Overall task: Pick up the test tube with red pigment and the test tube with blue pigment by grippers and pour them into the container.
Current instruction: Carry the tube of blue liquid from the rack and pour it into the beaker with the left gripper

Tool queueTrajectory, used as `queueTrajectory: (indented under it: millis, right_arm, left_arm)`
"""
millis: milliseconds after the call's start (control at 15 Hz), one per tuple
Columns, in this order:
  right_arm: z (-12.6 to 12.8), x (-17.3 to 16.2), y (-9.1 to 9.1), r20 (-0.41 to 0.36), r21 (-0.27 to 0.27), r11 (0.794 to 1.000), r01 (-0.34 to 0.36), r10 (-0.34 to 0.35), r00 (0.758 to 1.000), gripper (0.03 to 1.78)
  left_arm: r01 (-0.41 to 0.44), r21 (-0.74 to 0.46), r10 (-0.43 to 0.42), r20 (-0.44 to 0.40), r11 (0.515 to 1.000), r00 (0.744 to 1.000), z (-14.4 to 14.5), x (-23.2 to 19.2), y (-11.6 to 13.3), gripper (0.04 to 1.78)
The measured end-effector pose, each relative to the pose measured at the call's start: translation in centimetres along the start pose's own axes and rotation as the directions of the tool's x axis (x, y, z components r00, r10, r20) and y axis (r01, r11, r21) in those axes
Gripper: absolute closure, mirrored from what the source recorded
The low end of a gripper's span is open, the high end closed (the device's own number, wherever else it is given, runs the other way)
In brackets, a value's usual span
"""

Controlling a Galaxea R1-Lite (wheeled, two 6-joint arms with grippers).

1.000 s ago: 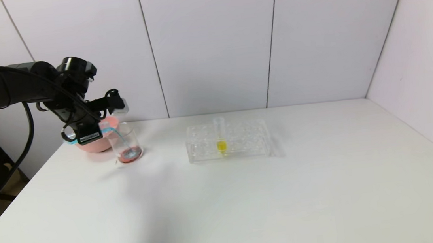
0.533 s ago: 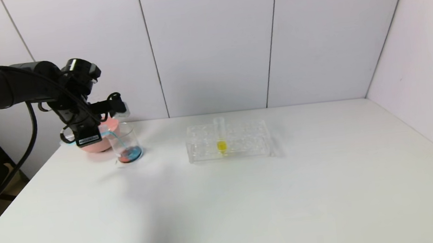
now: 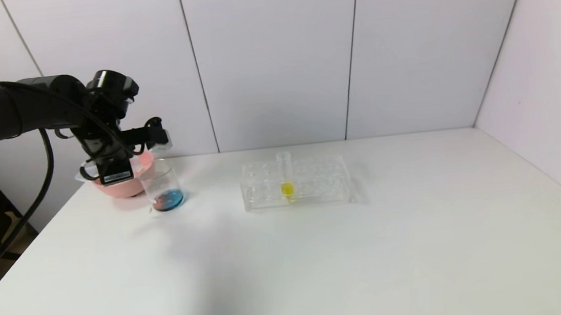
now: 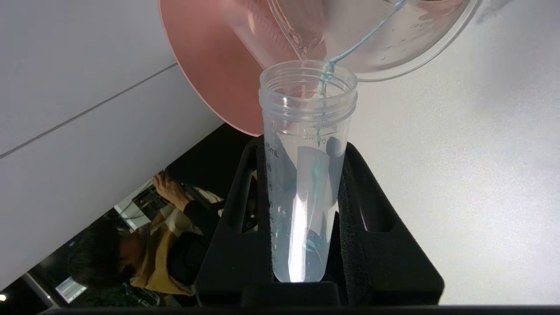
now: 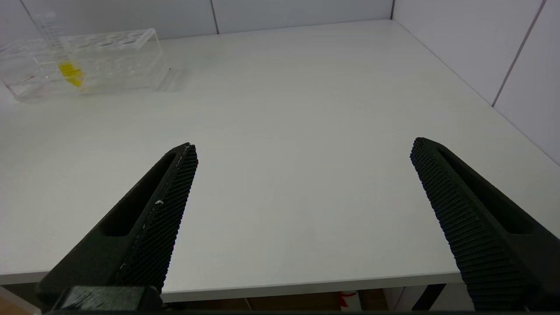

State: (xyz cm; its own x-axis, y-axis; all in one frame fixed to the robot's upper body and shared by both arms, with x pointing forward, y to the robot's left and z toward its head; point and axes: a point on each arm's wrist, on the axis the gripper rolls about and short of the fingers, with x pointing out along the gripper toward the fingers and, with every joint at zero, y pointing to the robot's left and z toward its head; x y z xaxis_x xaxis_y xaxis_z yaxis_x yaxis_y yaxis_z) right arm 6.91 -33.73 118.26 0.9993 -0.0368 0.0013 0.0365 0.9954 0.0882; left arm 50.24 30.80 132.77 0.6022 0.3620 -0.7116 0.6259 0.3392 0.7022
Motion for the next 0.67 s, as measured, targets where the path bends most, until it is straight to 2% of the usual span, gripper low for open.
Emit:
queueTrajectory:
  millis: [400, 533, 667]
  right_arm:
    - [0.0, 0.0, 0.0, 0.0, 0.0, 1.0, 0.0, 0.0, 1.0, 0.04]
    - [0.0, 0.0, 0.0, 0.0, 0.0, 1.0, 0.0, 0.0, 1.0, 0.04]
    - [0.0, 0.0, 0.0, 0.0, 0.0, 1.0, 0.0, 0.0, 1.0, 0.04]
  left_arm:
    - [-0.024, -0.006, 0.024, -0.008, 1.0, 1.0, 0.19, -0.48, 0.09, 1.37]
    - [-0.017, -0.028, 0.018, 0.037, 0.999, 0.999, 0.26, -0.53, 0.19, 1.37]
    - [0.026, -0.075, -0.016, 0.138, 0.997, 0.99, 0.08, -0.66, 0.29, 1.37]
